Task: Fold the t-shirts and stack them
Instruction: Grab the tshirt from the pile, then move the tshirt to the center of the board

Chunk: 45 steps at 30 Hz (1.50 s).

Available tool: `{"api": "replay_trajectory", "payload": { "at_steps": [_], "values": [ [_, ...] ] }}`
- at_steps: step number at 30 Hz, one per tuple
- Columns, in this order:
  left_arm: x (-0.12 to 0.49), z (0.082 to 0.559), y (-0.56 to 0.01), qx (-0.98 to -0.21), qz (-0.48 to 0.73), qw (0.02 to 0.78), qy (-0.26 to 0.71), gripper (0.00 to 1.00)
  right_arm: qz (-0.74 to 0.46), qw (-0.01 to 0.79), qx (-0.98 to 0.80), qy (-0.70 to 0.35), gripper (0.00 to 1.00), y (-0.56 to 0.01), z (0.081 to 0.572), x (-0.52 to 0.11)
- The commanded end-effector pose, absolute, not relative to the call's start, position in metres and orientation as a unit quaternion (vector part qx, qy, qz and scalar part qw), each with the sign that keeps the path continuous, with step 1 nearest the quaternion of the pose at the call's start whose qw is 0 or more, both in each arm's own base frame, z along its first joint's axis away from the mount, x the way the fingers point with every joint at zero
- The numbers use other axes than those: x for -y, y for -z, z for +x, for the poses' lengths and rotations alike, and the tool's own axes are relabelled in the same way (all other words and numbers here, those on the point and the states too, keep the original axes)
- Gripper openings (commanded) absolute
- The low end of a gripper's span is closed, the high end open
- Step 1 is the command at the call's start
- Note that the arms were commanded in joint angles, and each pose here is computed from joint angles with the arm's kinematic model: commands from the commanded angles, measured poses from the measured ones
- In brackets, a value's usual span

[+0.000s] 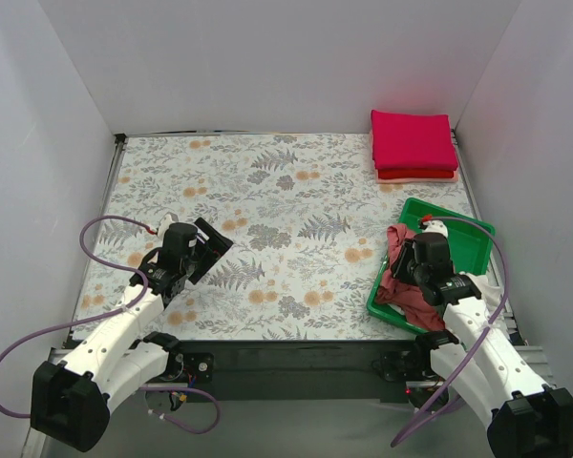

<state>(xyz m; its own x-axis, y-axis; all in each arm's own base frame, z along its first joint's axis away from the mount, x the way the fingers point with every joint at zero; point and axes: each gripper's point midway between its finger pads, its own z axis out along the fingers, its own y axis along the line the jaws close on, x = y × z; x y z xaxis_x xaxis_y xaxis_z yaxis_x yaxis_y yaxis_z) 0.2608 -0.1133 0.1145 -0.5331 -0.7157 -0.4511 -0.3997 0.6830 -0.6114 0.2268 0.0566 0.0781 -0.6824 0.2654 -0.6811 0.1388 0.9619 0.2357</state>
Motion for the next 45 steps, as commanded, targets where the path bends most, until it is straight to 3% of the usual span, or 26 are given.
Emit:
{"api": "replay_trajectory", "payload": {
  "at_steps": [1,6,12,20,28,45],
  "values": [
    [0.116,0.261,-0.118,-0.846,-0.318,0.361,0.231,0.95,0.113,0.391,-0.909,-0.088,0.34,-0.088,0.231,-0.057],
    [0.115,0.261,-0.12,-0.844,-0.318,0.364,0.232,0.95,0.102,0.389,-0.91,-0.098,0.15,-0.087,0.231,-0.061],
    [0.115,0.26,-0.119,-0.844,-0.318,0.364,0.232,0.95,0.093,0.426,-0.894,-0.102,0.03,-0.113,0.24,-0.06],
    [0.116,0.26,-0.117,-0.846,-0.317,0.359,0.233,0.95,0.081,0.497,-0.86,-0.077,0.01,-0.179,0.253,-0.047],
    [0.12,0.259,-0.114,-0.85,-0.31,0.354,0.238,0.95,0.092,0.596,-0.796,-0.048,0.01,-0.288,0.258,-0.027],
    [0.126,0.257,-0.11,-0.854,-0.297,0.345,0.25,0.95,0.091,0.718,-0.685,-0.089,0.01,-0.451,0.249,-0.026]
  ]
}}
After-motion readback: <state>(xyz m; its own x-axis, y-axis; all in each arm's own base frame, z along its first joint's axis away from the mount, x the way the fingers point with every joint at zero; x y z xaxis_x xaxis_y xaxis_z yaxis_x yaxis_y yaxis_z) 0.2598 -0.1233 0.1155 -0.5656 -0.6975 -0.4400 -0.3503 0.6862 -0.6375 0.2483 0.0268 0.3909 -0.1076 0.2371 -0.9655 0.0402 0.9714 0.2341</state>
